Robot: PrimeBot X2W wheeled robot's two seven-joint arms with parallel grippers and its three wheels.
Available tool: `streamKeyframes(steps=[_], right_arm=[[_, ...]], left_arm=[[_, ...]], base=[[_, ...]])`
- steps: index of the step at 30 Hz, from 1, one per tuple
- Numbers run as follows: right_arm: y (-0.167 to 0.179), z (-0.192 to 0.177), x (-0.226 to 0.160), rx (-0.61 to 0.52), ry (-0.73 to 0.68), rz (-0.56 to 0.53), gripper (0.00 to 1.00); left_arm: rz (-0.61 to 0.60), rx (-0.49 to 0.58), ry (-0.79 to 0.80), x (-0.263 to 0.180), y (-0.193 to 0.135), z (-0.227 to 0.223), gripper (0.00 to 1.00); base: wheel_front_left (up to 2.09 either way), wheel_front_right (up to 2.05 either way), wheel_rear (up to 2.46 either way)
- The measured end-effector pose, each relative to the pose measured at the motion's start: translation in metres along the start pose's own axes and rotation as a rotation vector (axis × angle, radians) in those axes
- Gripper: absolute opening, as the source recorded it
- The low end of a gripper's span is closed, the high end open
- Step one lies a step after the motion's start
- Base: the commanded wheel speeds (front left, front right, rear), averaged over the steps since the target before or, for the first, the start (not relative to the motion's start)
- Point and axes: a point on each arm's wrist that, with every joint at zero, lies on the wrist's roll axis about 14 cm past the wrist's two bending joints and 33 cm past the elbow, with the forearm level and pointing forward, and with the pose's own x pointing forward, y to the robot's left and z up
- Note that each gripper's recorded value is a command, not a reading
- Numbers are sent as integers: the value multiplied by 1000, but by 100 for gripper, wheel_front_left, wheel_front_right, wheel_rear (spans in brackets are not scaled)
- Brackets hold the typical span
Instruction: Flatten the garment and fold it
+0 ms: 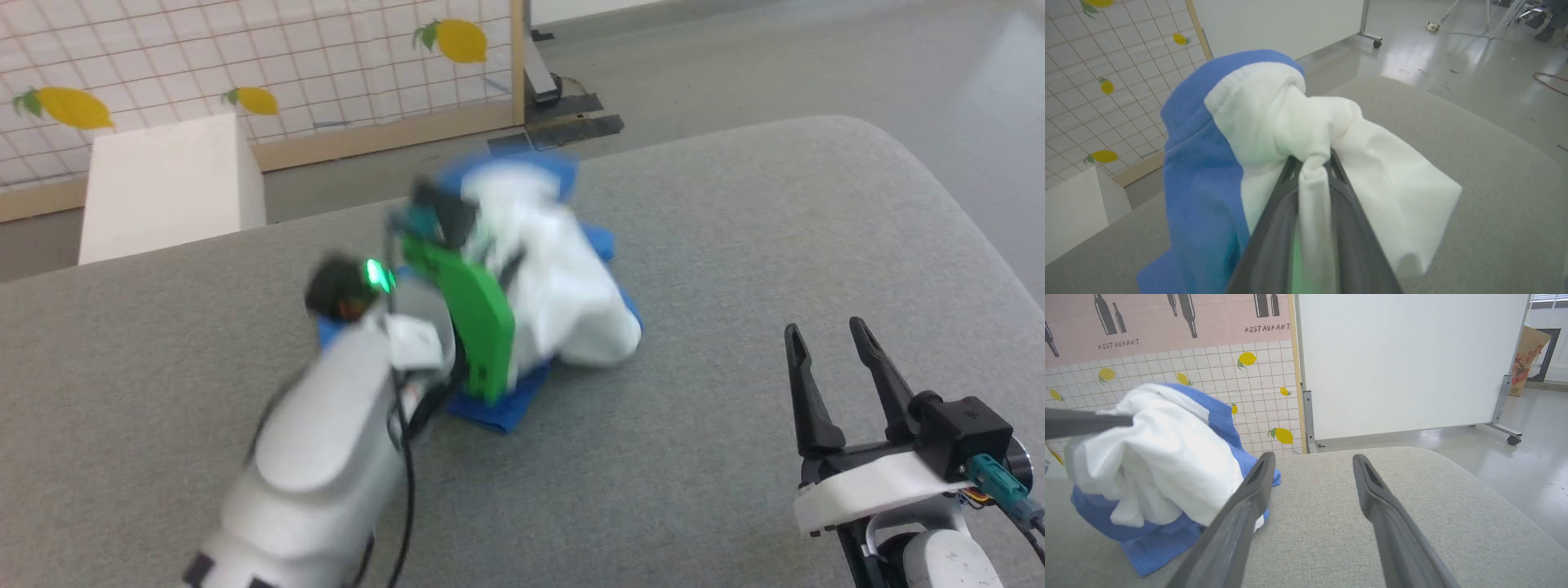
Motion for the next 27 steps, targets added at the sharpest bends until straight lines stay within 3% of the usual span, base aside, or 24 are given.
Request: streamKeyframes(steps=[5,10,11,12,16,20,24,27], right_arm=[[-7,-4,-3,-7,15,-22,100],[-6,-7,-1,-7,27,-19,100],[-4,-8,0,-6,28,-14,100],[-3,-8,1,-6,29,-9,100],[2,-9,6,-3,29,6,100],[9,-6,11,0,15,26,100],[15,-2,16,-4,2,48,100],[21,2,20,-4,-11,67,100]], left_arm=[[-55,-103,340,-4,-30,-110,0],[-102,-158,512,-16,-51,-155,0],[-102,-163,512,-16,-52,-155,45],[-100,-166,503,-16,-51,-153,100],[-48,-191,323,-10,-37,-122,100],[99,-214,-50,-13,3,-53,100],[246,-168,-302,-39,38,-14,100],[364,-136,-398,-67,65,-10,100]], base=[[0,0,0],[0,0,0],[0,0,0],[0,0,0],[0,0,0],[0,0,0],[0,0,0],[0,0,0]])
